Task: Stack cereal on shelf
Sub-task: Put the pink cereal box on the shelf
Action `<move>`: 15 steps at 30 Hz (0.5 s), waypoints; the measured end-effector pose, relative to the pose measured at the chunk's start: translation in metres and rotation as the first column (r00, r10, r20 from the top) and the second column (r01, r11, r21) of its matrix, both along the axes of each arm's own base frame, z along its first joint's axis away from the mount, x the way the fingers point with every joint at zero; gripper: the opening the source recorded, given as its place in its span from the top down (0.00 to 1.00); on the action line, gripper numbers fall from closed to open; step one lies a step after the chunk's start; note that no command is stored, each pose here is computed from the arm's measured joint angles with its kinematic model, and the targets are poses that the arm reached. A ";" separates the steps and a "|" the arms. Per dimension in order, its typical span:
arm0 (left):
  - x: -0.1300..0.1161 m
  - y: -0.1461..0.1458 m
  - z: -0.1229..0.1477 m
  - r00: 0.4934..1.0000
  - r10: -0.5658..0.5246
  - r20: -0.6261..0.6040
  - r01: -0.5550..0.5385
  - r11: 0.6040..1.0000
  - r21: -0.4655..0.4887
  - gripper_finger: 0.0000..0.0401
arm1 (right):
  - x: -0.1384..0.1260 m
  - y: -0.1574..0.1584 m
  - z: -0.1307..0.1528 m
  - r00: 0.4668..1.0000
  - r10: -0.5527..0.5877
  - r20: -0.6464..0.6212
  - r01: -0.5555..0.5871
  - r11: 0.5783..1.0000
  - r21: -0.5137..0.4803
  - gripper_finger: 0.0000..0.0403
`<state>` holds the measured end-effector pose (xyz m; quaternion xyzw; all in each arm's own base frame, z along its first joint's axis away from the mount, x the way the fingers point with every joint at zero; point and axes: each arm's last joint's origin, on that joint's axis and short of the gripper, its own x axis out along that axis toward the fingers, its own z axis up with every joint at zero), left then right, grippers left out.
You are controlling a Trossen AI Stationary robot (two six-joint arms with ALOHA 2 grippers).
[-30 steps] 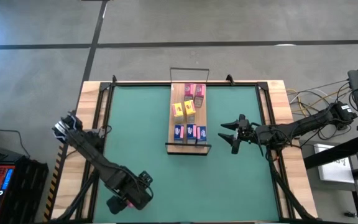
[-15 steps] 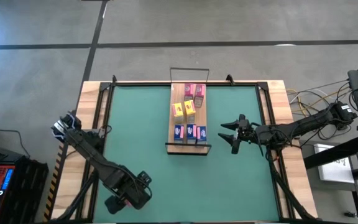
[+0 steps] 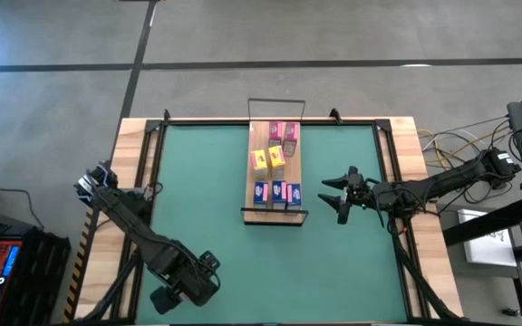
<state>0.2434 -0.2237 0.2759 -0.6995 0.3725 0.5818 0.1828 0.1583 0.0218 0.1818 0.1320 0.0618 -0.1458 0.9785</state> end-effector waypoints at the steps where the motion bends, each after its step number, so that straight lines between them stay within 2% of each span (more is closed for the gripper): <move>1: 0.000 0.000 0.000 1.000 0.000 -0.001 0.000 1.000 0.001 0.13 | 0.000 0.000 0.000 1.000 0.000 0.000 0.000 1.000 0.000 0.40; 11: 0.003 -0.003 -0.010 1.000 -0.002 -0.021 0.002 1.000 0.025 0.13 | 0.000 0.000 0.000 1.000 0.000 0.000 0.000 1.000 0.000 0.40; 15: 0.004 -0.004 -0.012 1.000 -0.022 0.007 0.022 0.998 0.058 0.13 | 0.000 0.000 0.000 1.000 0.000 -0.001 0.000 1.000 0.000 0.40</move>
